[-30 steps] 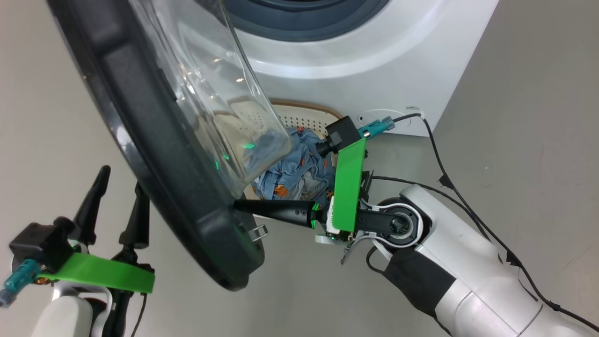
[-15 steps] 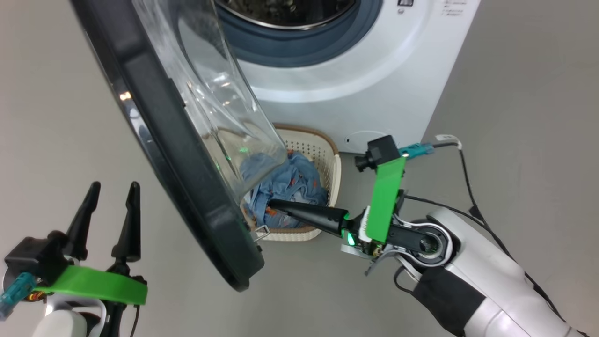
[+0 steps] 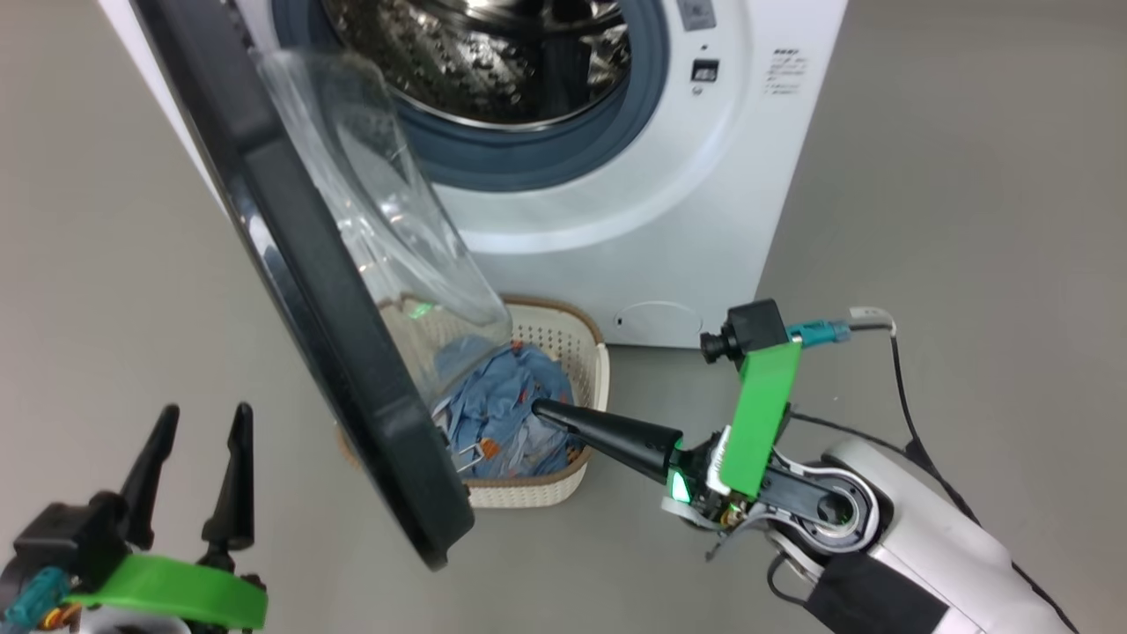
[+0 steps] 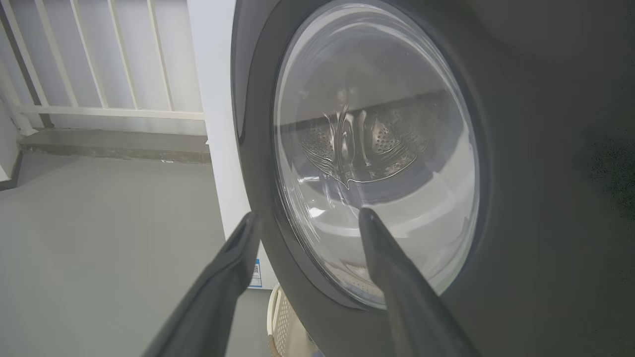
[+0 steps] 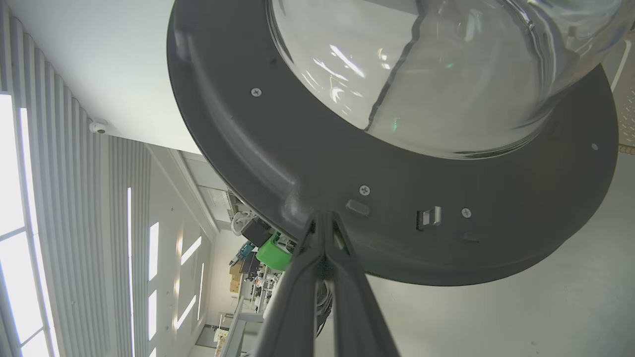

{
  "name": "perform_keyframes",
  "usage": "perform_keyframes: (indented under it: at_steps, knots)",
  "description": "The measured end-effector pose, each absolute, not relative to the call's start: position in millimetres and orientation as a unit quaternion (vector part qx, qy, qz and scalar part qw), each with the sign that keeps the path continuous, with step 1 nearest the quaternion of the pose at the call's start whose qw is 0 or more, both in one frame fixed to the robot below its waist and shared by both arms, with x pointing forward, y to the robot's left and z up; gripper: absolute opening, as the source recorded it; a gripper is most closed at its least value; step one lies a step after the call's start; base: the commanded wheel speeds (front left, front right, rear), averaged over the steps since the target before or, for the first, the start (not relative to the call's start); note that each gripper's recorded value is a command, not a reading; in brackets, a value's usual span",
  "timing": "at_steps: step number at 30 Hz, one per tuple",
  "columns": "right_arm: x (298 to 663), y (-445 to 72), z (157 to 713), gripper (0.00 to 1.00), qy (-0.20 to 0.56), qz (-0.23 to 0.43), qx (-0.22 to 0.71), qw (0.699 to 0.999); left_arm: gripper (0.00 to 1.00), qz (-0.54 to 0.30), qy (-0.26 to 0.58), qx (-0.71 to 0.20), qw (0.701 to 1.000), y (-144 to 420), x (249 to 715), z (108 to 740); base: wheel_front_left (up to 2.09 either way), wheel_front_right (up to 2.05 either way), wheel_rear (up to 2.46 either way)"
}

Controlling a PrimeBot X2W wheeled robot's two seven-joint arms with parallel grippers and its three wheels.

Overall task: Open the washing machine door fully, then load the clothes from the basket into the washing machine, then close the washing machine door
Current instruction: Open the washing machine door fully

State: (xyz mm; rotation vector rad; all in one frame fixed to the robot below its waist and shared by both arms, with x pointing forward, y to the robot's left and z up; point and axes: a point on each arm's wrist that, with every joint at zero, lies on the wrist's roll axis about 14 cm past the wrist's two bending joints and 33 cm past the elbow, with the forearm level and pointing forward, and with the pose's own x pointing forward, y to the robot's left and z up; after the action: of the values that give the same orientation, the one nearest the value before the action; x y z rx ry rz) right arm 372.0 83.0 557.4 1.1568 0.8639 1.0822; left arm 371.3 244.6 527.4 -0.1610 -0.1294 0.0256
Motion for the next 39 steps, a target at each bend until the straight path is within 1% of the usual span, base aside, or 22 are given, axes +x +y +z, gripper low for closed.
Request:
perform_keyframes:
  at_steps: [3, 4, 5, 6, 7, 8, 11, 15, 18, 23, 29, 33, 36, 39]
  knots:
    - [368, 76, 562, 0.0, 0.364, 0.465, 0.512, 0.624, 1.0, 0.011, -0.064, -0.083, 0.994, 242, 367, 526, 0.0, 0.0, 0.0]
    - [368, 72, 563, 0.14, 0.358, 0.459, 0.515, 0.629, 1.0, 0.01, -0.063, -0.084, 0.994, 241, 365, 525, 0.0, 0.0, 0.0]
    - [369, 68, 563, 0.33, 0.352, 0.453, 0.518, 0.635, 1.0, 0.01, -0.063, -0.083, 0.995, 240, 364, 525, 0.0, 0.0, 0.0]
    - [370, 64, 564, 0.48, 0.344, 0.446, 0.522, 0.64, 1.0, 0.01, -0.062, -0.084, 0.995, 240, 363, 524, 0.0, 0.0, 0.0]
    - [371, 61, 565, 0.92, 0.335, 0.44, 0.528, 0.645, 1.0, 0.011, -0.062, -0.085, 0.994, 240, 362, 524, 0.0, 0.0, 0.0]
    - [372, 57, 567, 1.0, 0.326, 0.434, 0.533, 0.649, 1.0, 0.012, -0.062, -0.087, 0.994, 240, 361, 524, 0.0, 0.0, 0.0]
    - [379, 44, 575, 1.0, 0.286, 0.413, 0.548, 0.668, 1.0, 0.01, -0.064, -0.091, 0.994, 238, 360, 524, 0.0, 0.0, 0.0]
    - [398, 21, 584, 1.0, 0.211, 0.379, 0.536, 0.724, 1.0, 0.005, -0.068, -0.092, 0.993, 234, 363, 527, 0.0, 0.0, 0.0]
    - [411, 6, 595, 1.0, 0.152, 0.354, 0.533, 0.753, 1.0, 0.003, -0.067, -0.095, 0.993, 232, 363, 526, 0.0, 0.0, 0.0]
    - [420, -11, 599, 1.0, 0.087, 0.327, 0.497, 0.799, 1.0, -0.001, -0.069, -0.097, 0.993, 228, 364, 527, 0.0, 0.0, 0.0]
    - [432, -35, 591, 1.0, 0.018, 0.289, 0.411, 0.864, 1.0, -0.002, -0.072, -0.099, 0.992, 227, 364, 529, 0.0, 0.0, 0.0]
    - [444, -54, 588, 1.0, -0.017, 0.263, 0.35, 0.899, 1.0, 0.0, -0.073, -0.1, 0.992, 228, 364, 529, 0.0, 0.0, 0.0]
    - [453, -69, 609, 1.0, -0.076, 0.251, 0.284, 0.922, 1.0, 0.003, -0.076, -0.102, 0.992, 229, 364, 530, 0.0, 0.0, 0.0]
    - [456, -81, 628, 1.0, -0.129, 0.23, 0.248, 0.932, 1.0, 0.005, -0.077, -0.104, 0.992, 229, 363, 531, 0.0, 0.0, 0.0]
